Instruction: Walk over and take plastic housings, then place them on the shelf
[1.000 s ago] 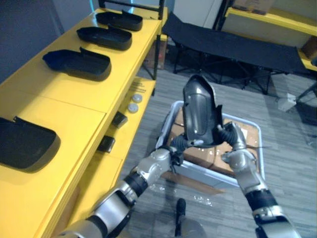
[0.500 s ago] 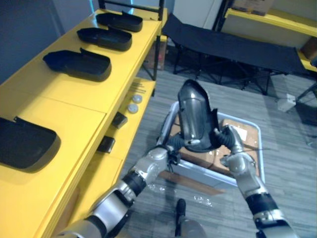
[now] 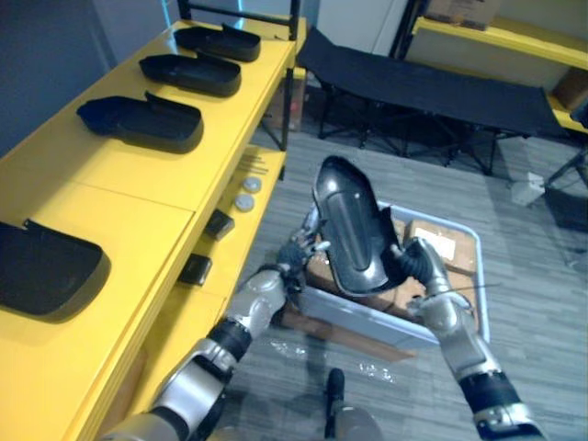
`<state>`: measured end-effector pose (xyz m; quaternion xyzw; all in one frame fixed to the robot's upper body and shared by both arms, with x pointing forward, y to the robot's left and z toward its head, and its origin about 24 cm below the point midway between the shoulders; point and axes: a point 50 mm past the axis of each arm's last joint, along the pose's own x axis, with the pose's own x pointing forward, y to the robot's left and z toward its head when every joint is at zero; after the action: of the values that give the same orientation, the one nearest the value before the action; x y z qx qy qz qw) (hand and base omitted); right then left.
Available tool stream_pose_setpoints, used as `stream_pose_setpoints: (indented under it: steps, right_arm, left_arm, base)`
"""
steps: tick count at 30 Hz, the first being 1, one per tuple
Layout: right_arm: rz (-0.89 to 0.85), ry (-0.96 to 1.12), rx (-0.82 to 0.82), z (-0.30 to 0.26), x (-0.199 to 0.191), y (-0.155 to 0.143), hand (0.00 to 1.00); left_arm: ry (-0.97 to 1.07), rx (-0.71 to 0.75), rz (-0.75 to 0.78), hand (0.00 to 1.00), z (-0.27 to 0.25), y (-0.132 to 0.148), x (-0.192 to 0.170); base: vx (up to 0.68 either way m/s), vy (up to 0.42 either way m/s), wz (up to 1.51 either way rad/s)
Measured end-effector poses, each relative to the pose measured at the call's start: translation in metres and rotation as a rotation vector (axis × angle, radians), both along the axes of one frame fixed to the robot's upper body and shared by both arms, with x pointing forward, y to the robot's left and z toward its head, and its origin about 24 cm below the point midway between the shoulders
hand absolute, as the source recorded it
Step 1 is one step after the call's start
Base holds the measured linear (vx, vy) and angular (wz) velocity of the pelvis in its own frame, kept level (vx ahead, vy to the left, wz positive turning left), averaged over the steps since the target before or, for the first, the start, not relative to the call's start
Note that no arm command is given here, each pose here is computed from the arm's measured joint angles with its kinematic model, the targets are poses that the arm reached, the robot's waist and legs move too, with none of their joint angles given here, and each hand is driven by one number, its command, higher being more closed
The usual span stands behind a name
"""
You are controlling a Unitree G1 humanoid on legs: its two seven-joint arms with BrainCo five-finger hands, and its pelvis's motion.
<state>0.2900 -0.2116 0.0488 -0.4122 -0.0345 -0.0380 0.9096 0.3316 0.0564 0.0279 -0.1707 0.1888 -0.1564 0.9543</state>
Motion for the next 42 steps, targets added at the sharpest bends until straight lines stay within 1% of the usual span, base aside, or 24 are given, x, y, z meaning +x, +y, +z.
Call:
stream_pose_setpoints:
  steps: [2, 3, 7, 14, 15, 18, 22, 28, 34, 36, 42]
  right_arm:
    - [0.008, -0.015, 0.003, 0.003, -0.001, 0.001, 1.00]
    - [0.016, -0.030, 0.007, 0.006, -0.001, 0.003, 1.00]
    - [0.028, -0.062, 0.037, 0.012, 0.000, 0.006, 1.00]
    - [0.028, -0.075, 0.065, 0.015, 0.000, 0.007, 1.00]
    - [0.033, -0.086, 0.070, 0.017, -0.001, 0.009, 1.00]
    - [0.041, -0.096, 0.079, 0.019, -0.004, 0.011, 1.00]
    - [0.042, -0.091, 0.102, 0.016, -0.005, 0.015, 1.00]
    - [0.039, -0.084, 0.103, 0.014, -0.007, 0.014, 1.00]
    - [0.052, -0.097, 0.113, 0.015, -0.008, 0.015, 1.00]
    - [0.053, -0.098, 0.113, 0.015, -0.008, 0.015, 1.00]
    - [0.043, -0.094, 0.111, 0.015, -0.009, 0.014, 1.00]
  left_arm:
    - [0.016, -0.016, 0.002, 0.00, -0.004, 0.002, -0.002]
    - [0.028, -0.032, 0.006, 1.00, -0.006, 0.003, -0.003]
    - [0.009, -0.062, 0.024, 1.00, -0.004, 0.004, -0.003]
    - [-0.016, -0.067, 0.028, 1.00, -0.002, 0.004, -0.002]
    - [-0.022, -0.071, 0.028, 0.00, -0.001, 0.003, -0.002]
    - [-0.019, -0.085, 0.016, 0.00, -0.001, -0.004, -0.004]
    - [-0.028, -0.063, -0.003, 0.00, -0.001, -0.007, -0.005]
    - [-0.042, -0.069, -0.004, 0.00, 0.003, -0.009, -0.005]
    - [-0.039, -0.065, 0.013, 0.00, 0.003, -0.007, -0.004]
    - [-0.052, -0.043, 0.011, 0.00, 0.004, -0.006, -0.003]
    - [-0.060, -0.060, 0.026, 0.00, 0.005, -0.005, -0.002]
  base:
    - [0.00, 0.000, 0.00]
    - [0.00, 0.000, 0.00]
    - [0.00, 0.000, 0.00]
    - [0.00, 0.003, -0.04]
    - [0.00, 0.008, -0.09]
    - [0.00, 0.002, -0.01]
    - [0.00, 0.000, 0.00]
    - [0.00, 0.000, 0.00]
    - [0.00, 0.000, 0.00]
    - [0.00, 0.000, 0.00]
    - [0.00, 0.000, 0.00]
